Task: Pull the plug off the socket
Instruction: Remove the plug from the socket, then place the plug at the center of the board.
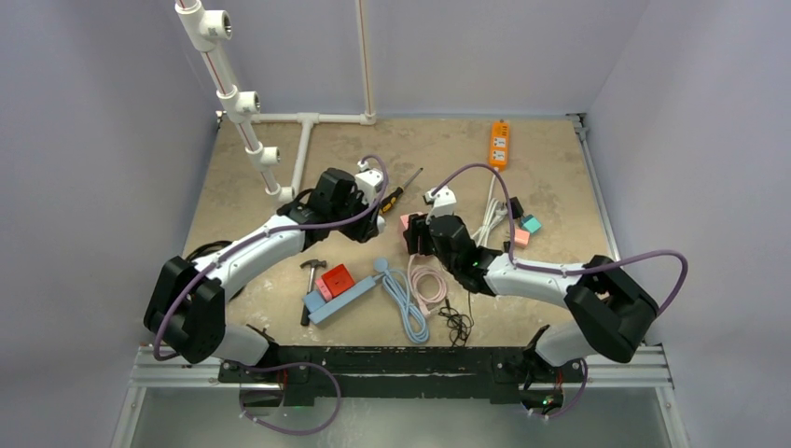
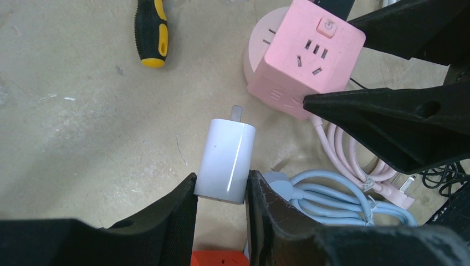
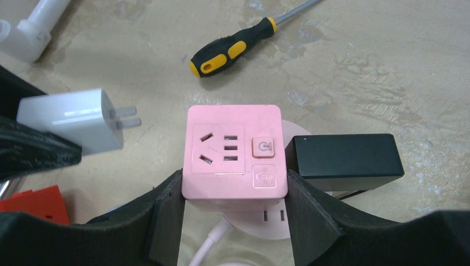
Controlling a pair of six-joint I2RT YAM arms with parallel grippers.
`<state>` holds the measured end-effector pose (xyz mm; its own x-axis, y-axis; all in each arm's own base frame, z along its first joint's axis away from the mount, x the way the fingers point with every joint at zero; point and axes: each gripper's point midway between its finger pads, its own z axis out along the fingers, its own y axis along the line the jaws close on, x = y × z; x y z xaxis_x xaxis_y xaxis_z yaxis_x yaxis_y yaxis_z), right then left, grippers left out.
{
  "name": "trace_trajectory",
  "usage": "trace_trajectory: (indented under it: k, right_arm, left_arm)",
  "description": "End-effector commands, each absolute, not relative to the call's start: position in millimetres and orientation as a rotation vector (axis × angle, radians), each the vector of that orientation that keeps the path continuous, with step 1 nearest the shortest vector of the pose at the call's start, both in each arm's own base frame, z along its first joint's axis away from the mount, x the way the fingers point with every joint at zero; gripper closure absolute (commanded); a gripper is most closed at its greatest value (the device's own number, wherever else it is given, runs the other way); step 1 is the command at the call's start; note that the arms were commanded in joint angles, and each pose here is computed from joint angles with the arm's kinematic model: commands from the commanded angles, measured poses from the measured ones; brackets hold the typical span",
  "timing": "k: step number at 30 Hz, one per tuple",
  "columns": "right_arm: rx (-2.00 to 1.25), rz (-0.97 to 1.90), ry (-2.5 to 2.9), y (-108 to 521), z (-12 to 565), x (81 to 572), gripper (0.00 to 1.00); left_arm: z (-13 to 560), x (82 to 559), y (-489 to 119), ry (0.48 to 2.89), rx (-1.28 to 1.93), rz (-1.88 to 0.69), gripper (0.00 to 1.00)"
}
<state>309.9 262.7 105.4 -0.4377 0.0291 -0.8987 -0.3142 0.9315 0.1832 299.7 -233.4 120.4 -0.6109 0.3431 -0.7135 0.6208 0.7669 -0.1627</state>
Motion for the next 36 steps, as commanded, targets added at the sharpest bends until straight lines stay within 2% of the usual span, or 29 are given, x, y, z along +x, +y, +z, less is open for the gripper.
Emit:
trace_trajectory:
  k: [1, 2, 3, 7, 9, 14, 17, 21, 26, 31, 36]
  right_arm:
    - [-0.276, 0.468, 1.952, 273.7, 116.4, 305.9, 1.0]
    - [-0.288, 0.478, 1.954, 276.1, 115.7, 305.1, 1.0]
    - [-0.299, 0.491, 1.954, 278.9, 116.3, 304.4, 0.93]
    - [-0.323, 0.553, 1.921, 284.9, 126.2, 299.2, 0.54]
    - [-0.324, 0.588, 1.886, 285.3, 138.1, 295.5, 0.41]
    - [-0.305, 0.686, 1.781, 281.7, 175.5, 283.2, 0.14]
    - [-0.25, 0.66, 1.723, 266.6, 198.5, 284.1, 0.02]
    - [-0.164, 0.614, 1.717, 242.6, 210.3, 296.5, 0.01]
    - [0.051, 0.564, 1.658, 182.1, 234.3, 316.9, 0.01]
    - [0.325, 0.489, 1.474, 119.0, 280.1, 304.0, 0.01]
    - [0.615, 0.408, 1.302, 53.2, 297.0, 276.7, 0.01]
  left_arm:
    - [147.5, 308.9, -229.9, 2.176, 0.678, -0.488, 1.0]
    - [150.0, 309.3, -229.3, 2.169, 0.671, -0.486, 1.0]
    - [152.1, 309.4, -228.5, 2.162, 0.666, -0.483, 1.0]
    - [162.7, 309.5, -227.0, 2.121, 0.654, -0.483, 1.0]
    - [168.6, 309.1, -226.5, 2.098, 0.653, -0.485, 1.0]
    - [186.0, 308.5, -236.0, 2.026, 0.668, -0.518, 1.0]
    - [199.7, 310.2, -250.5, 1.987, 0.668, -0.558, 1.0]
    - [213.7, 307.9, -287.4, 1.944, 0.702, -0.657, 1.0]
    - [210.4, 305.1, -351.0, 1.934, 0.809, -0.714, 1.0]
    - [198.3, 300.1, -424.6, 1.903, 0.944, -0.77, 1.0]
    - [170.8, 291.6, -481.7, 1.908, 1.024, -0.822, 1.0]
